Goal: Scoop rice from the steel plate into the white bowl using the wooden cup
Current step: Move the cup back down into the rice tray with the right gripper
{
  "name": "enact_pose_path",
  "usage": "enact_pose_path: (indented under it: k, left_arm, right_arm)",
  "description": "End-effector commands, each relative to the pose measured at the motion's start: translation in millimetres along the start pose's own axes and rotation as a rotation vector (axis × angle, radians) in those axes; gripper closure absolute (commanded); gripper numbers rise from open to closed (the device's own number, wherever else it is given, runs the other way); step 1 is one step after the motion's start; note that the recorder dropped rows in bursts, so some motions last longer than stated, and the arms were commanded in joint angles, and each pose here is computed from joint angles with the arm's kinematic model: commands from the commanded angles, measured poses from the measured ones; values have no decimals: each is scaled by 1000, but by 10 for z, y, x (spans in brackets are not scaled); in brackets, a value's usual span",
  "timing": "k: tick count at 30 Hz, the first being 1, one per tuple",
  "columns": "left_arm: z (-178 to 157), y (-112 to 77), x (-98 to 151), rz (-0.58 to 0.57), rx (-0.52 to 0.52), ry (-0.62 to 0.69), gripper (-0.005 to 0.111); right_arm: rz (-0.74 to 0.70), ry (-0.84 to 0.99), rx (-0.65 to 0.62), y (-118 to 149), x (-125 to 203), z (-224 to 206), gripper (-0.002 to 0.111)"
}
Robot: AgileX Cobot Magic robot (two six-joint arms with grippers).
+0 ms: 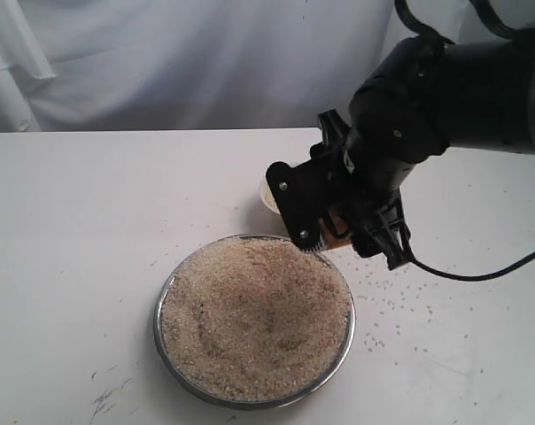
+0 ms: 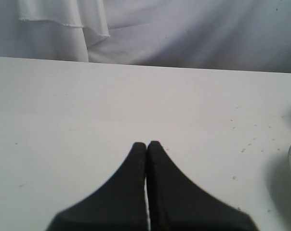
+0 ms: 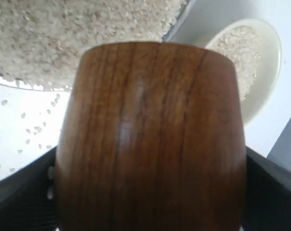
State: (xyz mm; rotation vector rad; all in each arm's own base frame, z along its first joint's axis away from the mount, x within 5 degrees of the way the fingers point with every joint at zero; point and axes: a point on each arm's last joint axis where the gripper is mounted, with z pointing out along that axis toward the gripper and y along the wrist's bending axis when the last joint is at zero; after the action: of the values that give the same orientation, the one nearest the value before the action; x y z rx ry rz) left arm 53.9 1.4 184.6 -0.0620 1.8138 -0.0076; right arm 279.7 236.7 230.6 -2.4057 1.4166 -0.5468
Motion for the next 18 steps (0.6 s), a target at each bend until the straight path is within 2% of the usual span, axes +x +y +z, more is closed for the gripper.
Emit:
enact_pose_path:
  k: [1, 8, 13, 18]
  left_arm:
    - [2, -1, 2, 2, 3, -12, 107]
    - [2, -1, 2, 2, 3, -12, 107]
    - [2, -1, 2, 2, 3, -12, 107]
    - [2, -1, 2, 2, 3, -12, 107]
  right_arm:
    - [-65, -15, 1, 35, -205, -85, 108]
    - [-209, 85, -62, 156, -464, 181, 108]
    - [-258, 191, -95, 189, -440, 342, 108]
    - [-255, 195, -90, 182, -429, 318, 108]
